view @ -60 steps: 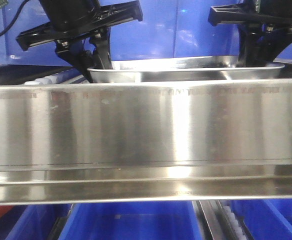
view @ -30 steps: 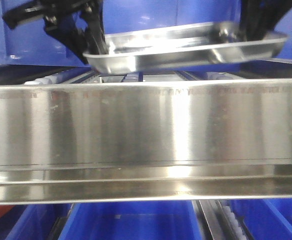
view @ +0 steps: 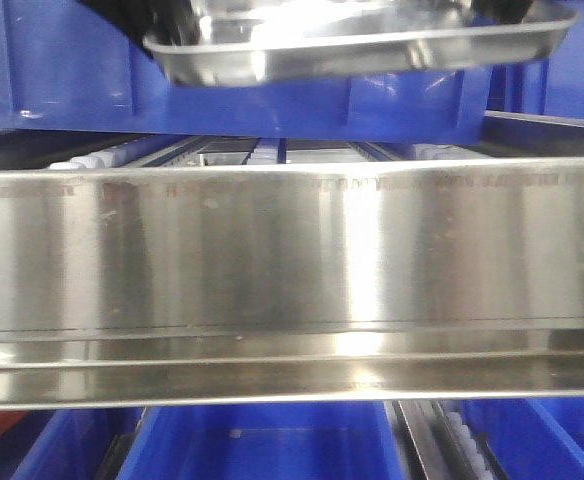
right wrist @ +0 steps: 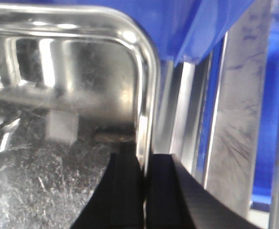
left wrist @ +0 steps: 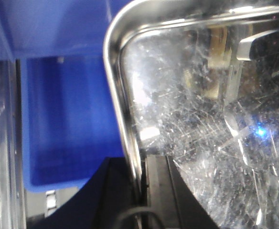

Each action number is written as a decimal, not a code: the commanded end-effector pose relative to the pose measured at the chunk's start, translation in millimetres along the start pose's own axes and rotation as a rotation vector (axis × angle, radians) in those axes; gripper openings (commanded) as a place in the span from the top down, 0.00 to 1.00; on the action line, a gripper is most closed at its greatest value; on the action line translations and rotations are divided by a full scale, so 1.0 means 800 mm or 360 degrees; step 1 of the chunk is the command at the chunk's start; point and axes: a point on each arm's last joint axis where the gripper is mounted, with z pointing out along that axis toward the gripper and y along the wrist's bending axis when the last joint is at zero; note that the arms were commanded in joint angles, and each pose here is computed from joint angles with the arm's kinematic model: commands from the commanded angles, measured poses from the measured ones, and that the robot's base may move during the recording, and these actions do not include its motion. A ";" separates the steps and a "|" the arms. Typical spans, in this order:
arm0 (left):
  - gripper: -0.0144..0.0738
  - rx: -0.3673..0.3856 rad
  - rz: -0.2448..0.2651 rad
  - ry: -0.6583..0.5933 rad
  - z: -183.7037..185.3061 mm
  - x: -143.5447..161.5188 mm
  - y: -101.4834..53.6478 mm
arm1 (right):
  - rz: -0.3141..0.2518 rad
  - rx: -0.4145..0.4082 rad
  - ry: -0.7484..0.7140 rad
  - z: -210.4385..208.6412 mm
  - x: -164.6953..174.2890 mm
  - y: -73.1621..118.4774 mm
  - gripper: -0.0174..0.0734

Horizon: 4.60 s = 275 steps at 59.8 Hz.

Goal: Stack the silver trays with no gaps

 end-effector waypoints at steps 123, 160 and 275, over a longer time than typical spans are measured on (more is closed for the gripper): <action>0.84 0.0036 0.0262 -0.0983 -0.106 -0.095 -0.007 | -0.0044 -0.0130 -0.1085 -0.097 -0.039 0.014 0.90; 0.84 0.0033 0.0265 -0.0984 -0.106 -0.095 -0.007 | -0.0044 -0.0130 -0.1085 -0.097 -0.039 0.014 0.90; 0.84 0.0033 0.0265 -0.0984 -0.106 -0.095 -0.007 | -0.0044 -0.0130 -0.1088 -0.098 -0.039 0.014 0.90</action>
